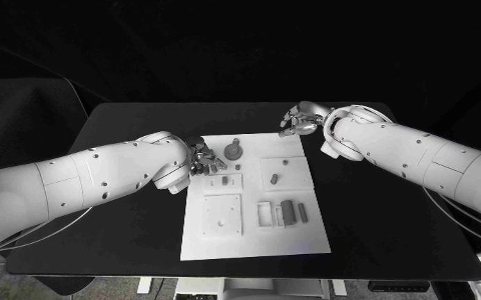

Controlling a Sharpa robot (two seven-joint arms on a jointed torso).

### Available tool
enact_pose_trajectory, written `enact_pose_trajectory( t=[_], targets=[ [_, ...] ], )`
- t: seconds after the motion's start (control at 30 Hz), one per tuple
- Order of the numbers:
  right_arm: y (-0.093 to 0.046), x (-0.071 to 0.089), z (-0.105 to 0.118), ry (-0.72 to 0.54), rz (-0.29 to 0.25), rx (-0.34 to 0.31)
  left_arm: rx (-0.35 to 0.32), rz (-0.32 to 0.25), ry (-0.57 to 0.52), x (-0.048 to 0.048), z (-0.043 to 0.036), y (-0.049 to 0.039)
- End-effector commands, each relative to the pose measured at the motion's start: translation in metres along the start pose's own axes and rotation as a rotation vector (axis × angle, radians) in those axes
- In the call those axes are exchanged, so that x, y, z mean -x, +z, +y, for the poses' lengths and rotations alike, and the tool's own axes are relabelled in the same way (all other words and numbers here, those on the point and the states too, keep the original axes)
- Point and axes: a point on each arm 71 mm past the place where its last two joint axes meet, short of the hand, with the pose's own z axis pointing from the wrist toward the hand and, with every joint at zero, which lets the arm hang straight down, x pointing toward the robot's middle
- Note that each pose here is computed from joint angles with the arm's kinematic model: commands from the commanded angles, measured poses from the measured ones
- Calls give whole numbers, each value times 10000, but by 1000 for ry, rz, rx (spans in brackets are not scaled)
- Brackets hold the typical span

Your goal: Assemble the parts on the task board

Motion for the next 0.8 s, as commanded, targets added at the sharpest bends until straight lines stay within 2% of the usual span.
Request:
enact_pose_trajectory(
  t=[0.03,0.13,0.23,0.33,0.5,0.57,0.67,0.8],
  targets=[
    [1,-13,3,2,16,7,-40,17,-82,62,-56,-4],
    [4,-17,6,2,18,7,-42,5,-98,149,-64,28],
    [5,-21,10,3,20,8,-30,-37,-107,273,-54,91],
    [6,-22,8,3,20,8,-17,-40,-85,389,-41,168],
    [8,-31,1,4,22,6,1,-96,-27,579,-35,254],
    [9,-35,-2,4,23,5,18,-103,-25,622,-38,286],
    [11,-42,4,4,24,6,31,-144,-4,700,-47,326],
    [16,-45,7,4,25,5,44,-154,54,757,-86,373]
  ],
)
